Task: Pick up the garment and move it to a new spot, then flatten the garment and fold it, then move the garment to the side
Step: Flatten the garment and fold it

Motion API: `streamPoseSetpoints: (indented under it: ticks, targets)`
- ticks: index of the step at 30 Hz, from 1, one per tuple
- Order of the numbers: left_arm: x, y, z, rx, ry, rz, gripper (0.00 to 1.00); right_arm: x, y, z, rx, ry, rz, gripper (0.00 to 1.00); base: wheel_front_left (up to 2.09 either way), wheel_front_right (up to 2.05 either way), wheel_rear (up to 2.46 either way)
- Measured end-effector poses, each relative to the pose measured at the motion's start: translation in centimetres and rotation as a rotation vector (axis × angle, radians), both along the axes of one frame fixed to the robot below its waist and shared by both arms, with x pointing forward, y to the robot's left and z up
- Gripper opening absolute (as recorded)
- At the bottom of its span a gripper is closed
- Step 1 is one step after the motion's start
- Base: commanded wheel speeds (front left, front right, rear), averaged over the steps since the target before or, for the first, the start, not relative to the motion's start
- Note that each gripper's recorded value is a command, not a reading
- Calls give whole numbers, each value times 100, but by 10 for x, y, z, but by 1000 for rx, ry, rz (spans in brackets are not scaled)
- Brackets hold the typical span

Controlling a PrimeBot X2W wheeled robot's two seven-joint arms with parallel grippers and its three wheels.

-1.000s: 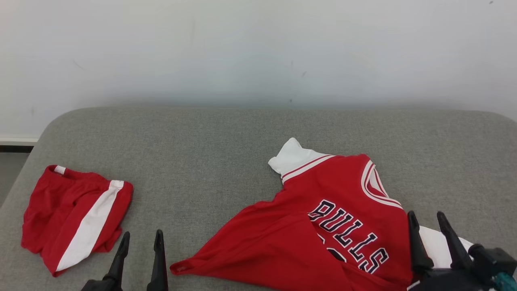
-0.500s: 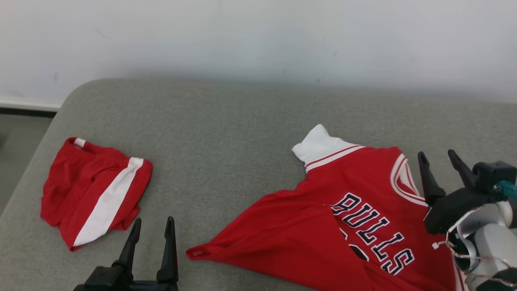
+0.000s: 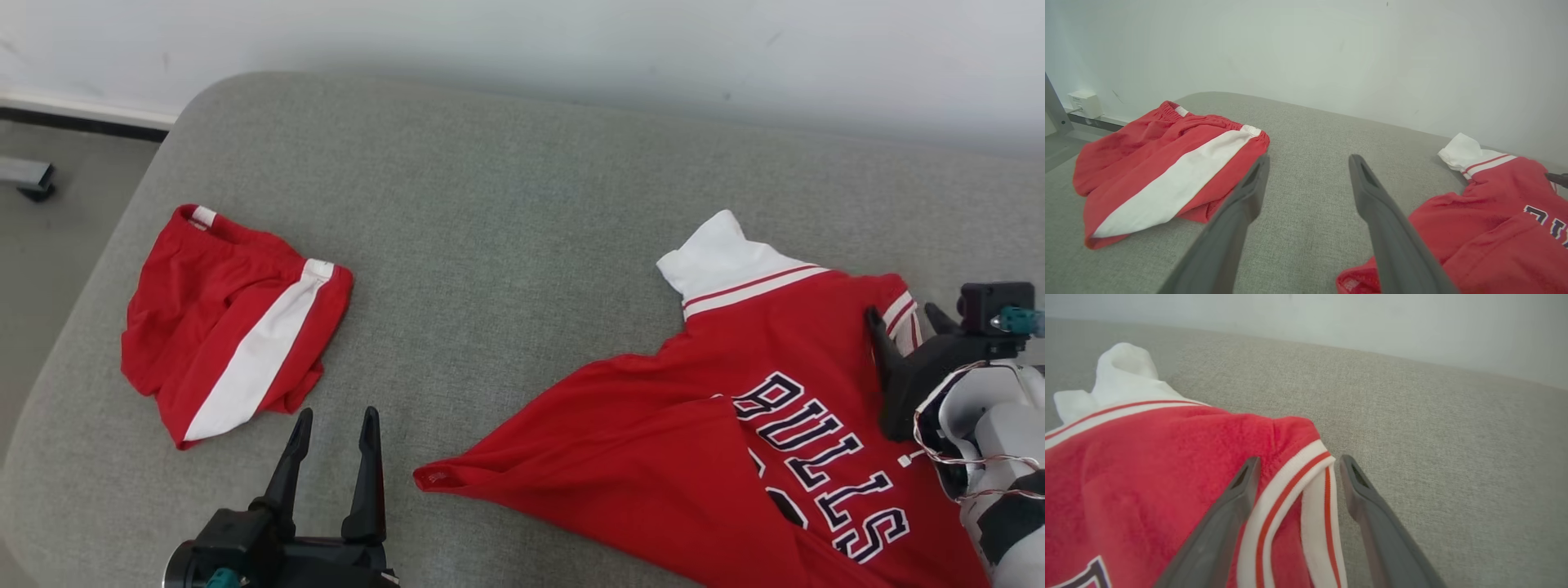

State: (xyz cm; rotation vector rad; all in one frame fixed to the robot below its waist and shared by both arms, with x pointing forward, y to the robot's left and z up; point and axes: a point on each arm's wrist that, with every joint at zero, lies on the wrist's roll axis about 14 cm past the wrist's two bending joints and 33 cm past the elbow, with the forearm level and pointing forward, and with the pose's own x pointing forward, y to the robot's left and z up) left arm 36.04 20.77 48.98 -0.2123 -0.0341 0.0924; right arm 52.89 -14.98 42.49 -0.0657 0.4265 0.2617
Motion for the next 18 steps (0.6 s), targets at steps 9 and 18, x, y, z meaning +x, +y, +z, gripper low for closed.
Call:
streamPoseSetpoints:
  ticks: [9,18]
  targets:
    - [4,1,-8,-2,29,7,100,3,14,-38,-58,161,39,100,0,0,0]
    - [7,1,-7,-2,26,8,100,16,14,-30,-4,157,-1,0,0,0,0]
